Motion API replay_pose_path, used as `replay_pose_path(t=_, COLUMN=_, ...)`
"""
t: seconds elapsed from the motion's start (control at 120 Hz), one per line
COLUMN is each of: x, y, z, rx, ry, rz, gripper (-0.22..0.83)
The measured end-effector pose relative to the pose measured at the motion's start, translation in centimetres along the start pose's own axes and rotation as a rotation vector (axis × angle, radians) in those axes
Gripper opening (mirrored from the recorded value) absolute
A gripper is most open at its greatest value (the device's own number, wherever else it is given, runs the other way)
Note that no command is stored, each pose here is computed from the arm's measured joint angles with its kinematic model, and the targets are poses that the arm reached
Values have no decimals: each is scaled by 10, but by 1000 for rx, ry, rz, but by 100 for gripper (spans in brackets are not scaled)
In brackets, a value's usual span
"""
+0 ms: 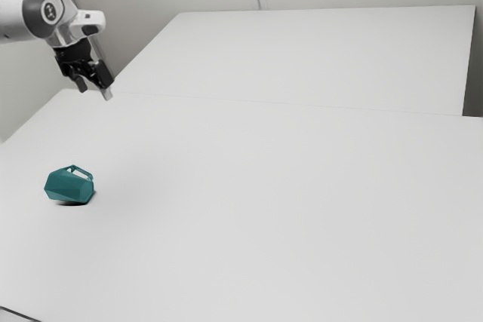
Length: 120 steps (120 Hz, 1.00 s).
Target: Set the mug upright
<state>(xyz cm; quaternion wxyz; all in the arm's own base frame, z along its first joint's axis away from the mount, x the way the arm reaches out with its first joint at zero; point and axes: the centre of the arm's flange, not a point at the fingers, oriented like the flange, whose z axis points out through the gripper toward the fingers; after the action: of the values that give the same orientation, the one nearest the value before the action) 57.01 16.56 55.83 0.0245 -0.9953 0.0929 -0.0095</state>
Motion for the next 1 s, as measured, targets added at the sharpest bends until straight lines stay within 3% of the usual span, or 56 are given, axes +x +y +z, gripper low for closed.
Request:
replay_pose_path(t=0.2, x=-7, y=-13, z=2, rx=7, ry=12, rz=-22, gripper=61)
replay_pose_path(t=0.4, x=-48, y=-73, z=9, rx=-15, ry=8, rz=-119, gripper=62)
replay_pose_path(t=0.658, x=-85, y=-156, z=76, rx=-111, ry=-41, rz=-201, gripper=62)
replay_pose_path(t=1.0, x=-100, y=-227, z=184, rx=-287, ry=-64, rz=-201, gripper=62)
